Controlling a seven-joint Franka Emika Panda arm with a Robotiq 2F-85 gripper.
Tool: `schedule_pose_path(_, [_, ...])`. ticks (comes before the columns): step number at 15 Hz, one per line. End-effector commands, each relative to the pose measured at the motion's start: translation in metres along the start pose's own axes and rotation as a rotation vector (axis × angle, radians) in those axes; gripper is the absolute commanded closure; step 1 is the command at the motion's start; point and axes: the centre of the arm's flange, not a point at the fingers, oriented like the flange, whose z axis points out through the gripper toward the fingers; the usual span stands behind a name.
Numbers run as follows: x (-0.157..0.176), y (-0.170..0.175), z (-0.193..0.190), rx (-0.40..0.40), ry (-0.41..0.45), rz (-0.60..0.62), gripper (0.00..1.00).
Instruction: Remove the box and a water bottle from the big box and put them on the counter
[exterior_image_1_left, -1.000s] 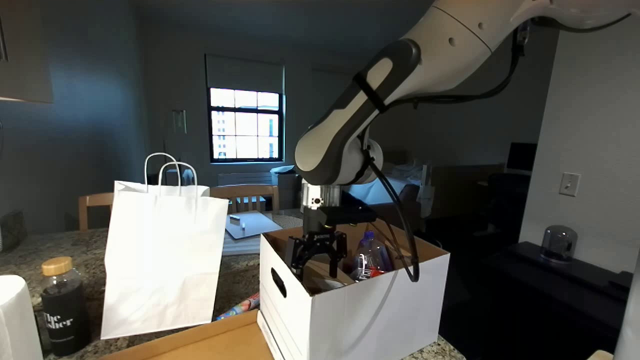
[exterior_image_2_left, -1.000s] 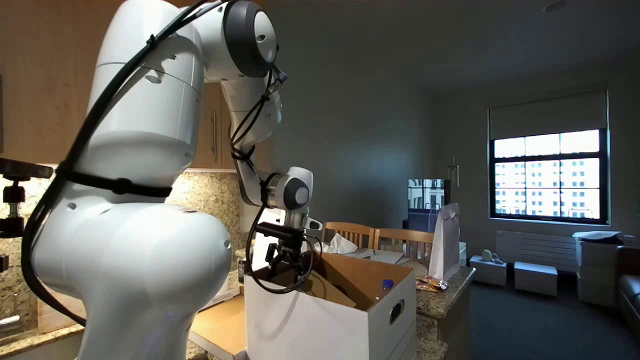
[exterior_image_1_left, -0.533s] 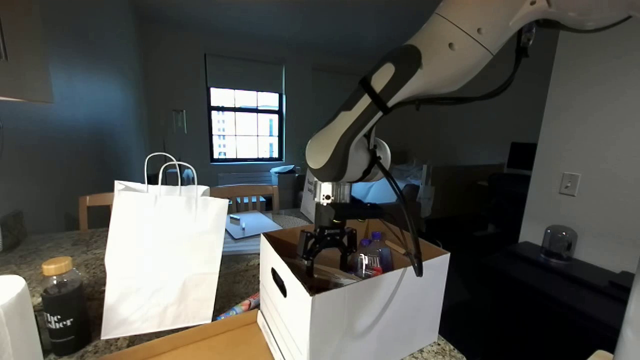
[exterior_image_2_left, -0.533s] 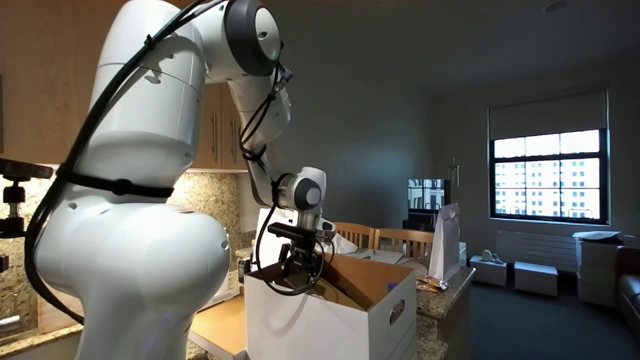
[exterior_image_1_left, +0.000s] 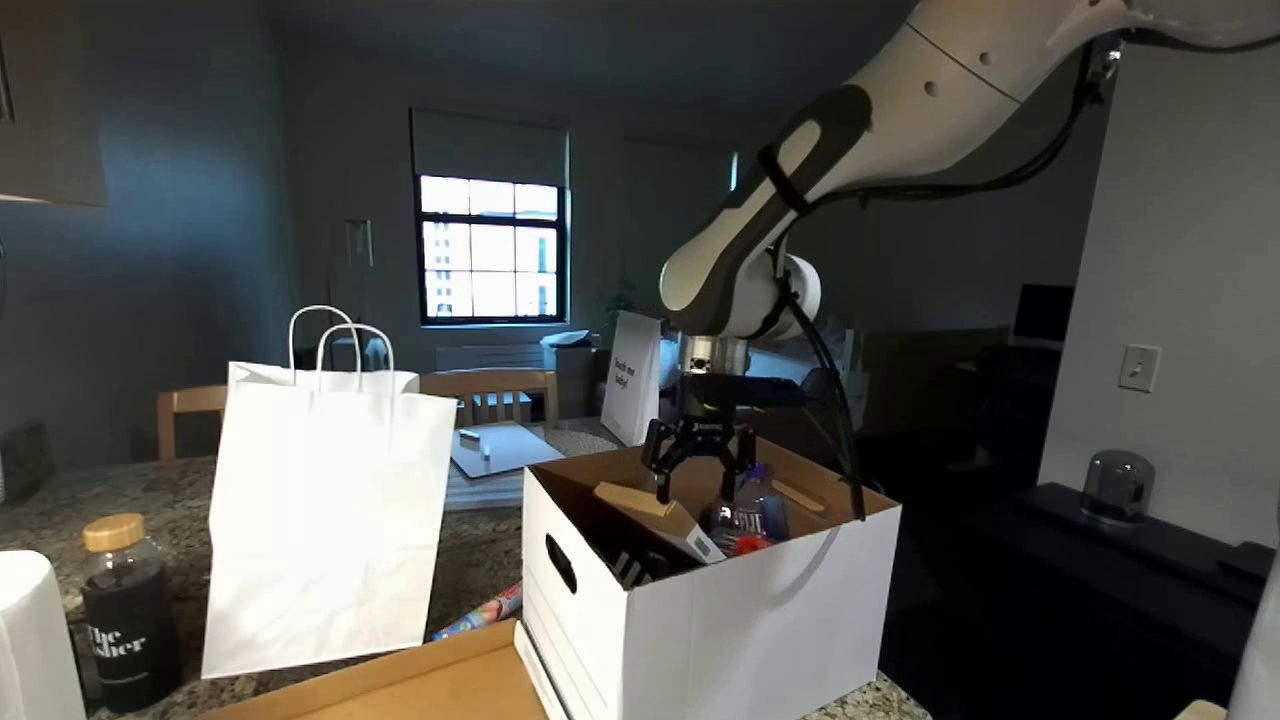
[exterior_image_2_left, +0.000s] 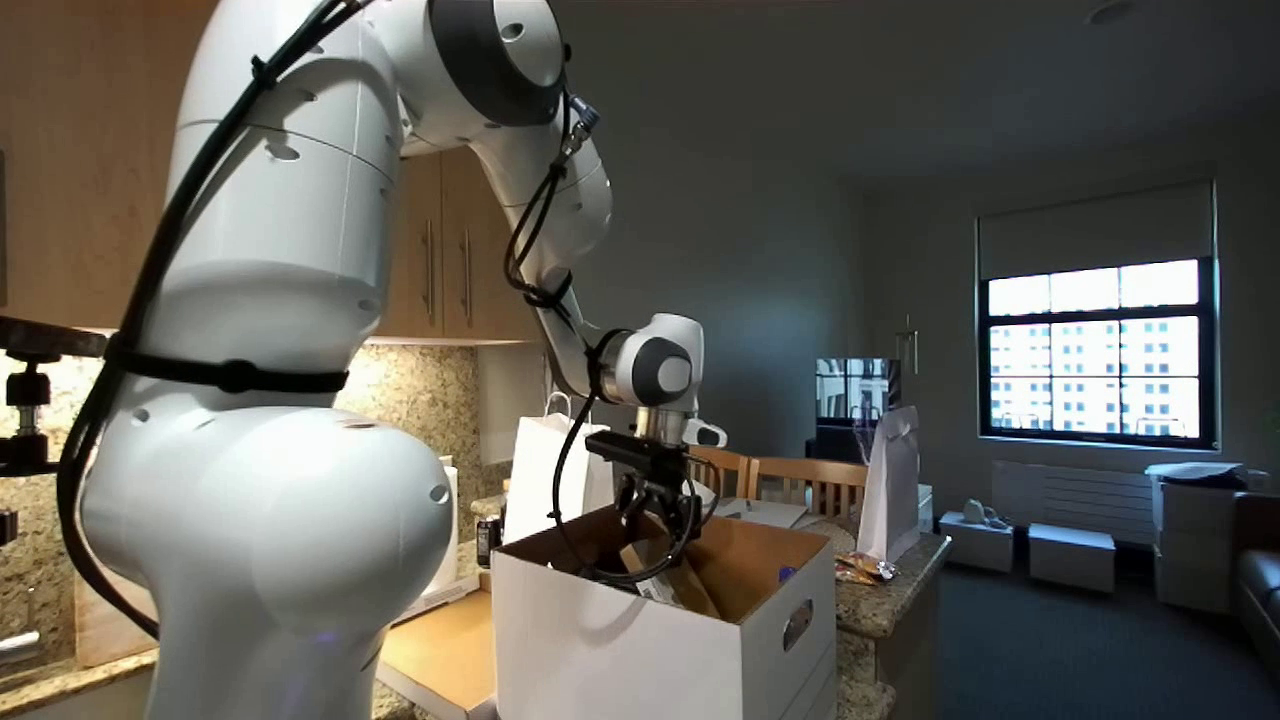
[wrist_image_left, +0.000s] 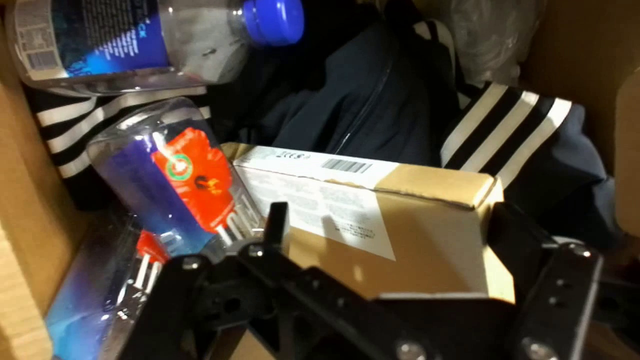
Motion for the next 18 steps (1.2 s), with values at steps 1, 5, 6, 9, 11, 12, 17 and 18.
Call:
schedule_pose_path(1, [-0.011,0.042,-0.027,0.001,0.063,0.113,0.00])
schedule_pose_path(5, [-0.014,0.081,-0.051,0.070,0.075,0.194,0.00])
schedule_pose_path(6, [-0.016,0.089,-0.055,0.099,0.076,0.217,0.00])
schedule_pose_path(9, [-0.017,0.105,-0.063,0.155,0.080,0.283,0.00])
schedule_pose_path(11, [-0.021,0.116,-0.073,0.224,0.090,0.329,0.00])
schedule_pose_path(12, [-0.024,0.115,-0.076,0.241,0.097,0.339,0.00])
schedule_pose_path(17, [-0.030,0.046,-0.061,0.175,0.000,0.175,0.00])
schedule_pose_path(18, [-0.034,0.026,-0.057,0.136,-0.020,0.132,0.00])
